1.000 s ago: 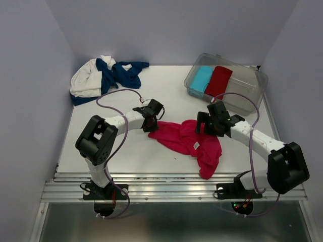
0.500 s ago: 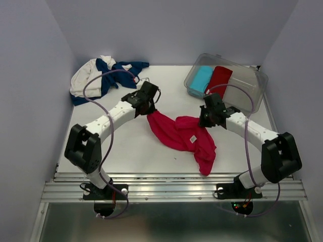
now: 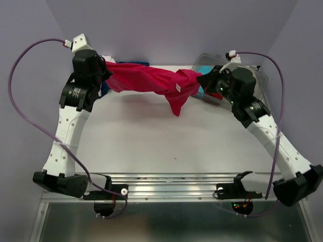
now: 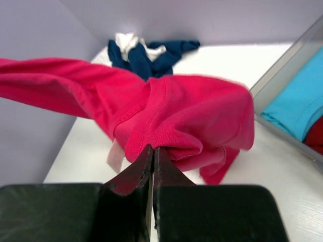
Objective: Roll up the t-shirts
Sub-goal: Flatten out the T-shirt at the center of the board.
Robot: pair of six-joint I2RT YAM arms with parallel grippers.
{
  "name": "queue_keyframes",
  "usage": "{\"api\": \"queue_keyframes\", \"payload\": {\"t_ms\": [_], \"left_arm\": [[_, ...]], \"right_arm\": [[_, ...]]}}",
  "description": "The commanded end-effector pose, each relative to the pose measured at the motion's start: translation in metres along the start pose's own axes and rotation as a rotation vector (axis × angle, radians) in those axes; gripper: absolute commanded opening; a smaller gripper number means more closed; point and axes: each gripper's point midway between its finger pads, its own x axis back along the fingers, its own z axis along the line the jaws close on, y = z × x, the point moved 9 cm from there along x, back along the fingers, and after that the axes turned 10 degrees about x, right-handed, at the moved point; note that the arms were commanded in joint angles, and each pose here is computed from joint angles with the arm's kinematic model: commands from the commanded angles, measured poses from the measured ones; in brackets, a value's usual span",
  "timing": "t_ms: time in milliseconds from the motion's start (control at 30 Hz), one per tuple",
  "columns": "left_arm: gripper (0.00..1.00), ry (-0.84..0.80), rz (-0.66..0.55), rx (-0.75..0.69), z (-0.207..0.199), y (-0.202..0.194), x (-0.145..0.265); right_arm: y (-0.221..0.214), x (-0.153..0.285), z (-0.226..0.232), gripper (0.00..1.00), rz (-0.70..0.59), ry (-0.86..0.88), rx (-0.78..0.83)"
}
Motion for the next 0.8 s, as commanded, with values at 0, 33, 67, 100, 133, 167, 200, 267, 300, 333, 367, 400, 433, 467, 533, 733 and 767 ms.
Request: {"api": "queue_keyframes", "payload": {"t_ms": [0,33,67,100,133,167,200,267,300,333,367,400,433,467,533,733,767], "left_arm": [[0.00,0.004,-0.016,-0.031,0.018,0.004,0.030],[0.00,0.019,0.011,-0.037,0.028,-0.008,0.032],[0.00,0.016,0.037,-0.025,0.033,-0.017,0.034],[0.00,0.018,0.064,-0.022,0.039,-0.027,0.034],[0.00,0.033,0.112,-0.022,0.054,-0.050,0.034],[0.00,0.018,0.164,0.006,0.060,-0.066,0.034],[0.00,0.011,0.203,0.021,0.066,-0.081,0.034],[0.00,0.026,0.301,0.057,0.091,-0.127,0.028],[0.00,-0.005,0.365,0.084,0.095,-0.144,0.029],[0.00,0.018,0.410,0.126,0.108,-0.168,0.026],[0.00,0.007,0.448,0.149,0.111,-0.179,0.026],[0.00,0.015,0.455,0.157,0.115,-0.185,0.024],[0.00,0.046,0.454,0.167,0.122,-0.193,0.021],[0.00,0.062,0.453,0.161,0.124,-0.195,0.019],[0.00,0.108,0.439,0.136,0.126,-0.192,0.015],[0.00,0.131,0.418,0.119,0.123,-0.185,0.011],[0.00,0.132,0.415,0.123,0.123,-0.184,0.011]], "right_arm": [[0.007,0.036,0.004,0.01,-0.158,0.047,0.069],[0.004,0.049,0.003,0.01,-0.175,0.049,0.076],[-0.008,0.053,0.000,0.01,-0.155,0.045,0.078],[-0.020,0.057,-0.003,0.01,-0.138,0.039,0.077],[-0.049,0.064,-0.011,0.01,-0.087,0.030,0.063],[-0.066,0.068,-0.015,0.02,-0.057,0.017,0.044],[-0.083,0.071,-0.019,0.24,-0.019,0.006,0.024],[-0.135,0.078,-0.033,0.63,0.124,-0.049,-0.039],[-0.146,0.083,-0.036,0.69,0.150,-0.070,-0.059],[-0.167,0.088,-0.043,0.78,0.225,-0.125,-0.091],[-0.173,0.091,-0.045,0.79,0.248,-0.151,-0.104],[-0.174,0.094,-0.047,0.79,0.252,-0.173,-0.109],[-0.174,0.096,-0.048,0.79,0.259,-0.195,-0.110],[-0.171,0.097,-0.048,0.79,0.254,-0.205,-0.110],[-0.167,0.096,-0.049,0.78,0.268,-0.215,-0.090],[-0.183,0.075,-0.048,0.69,0.486,-0.235,-0.073],[-0.189,0.074,-0.042,0.69,0.514,-0.217,-0.065]]}}
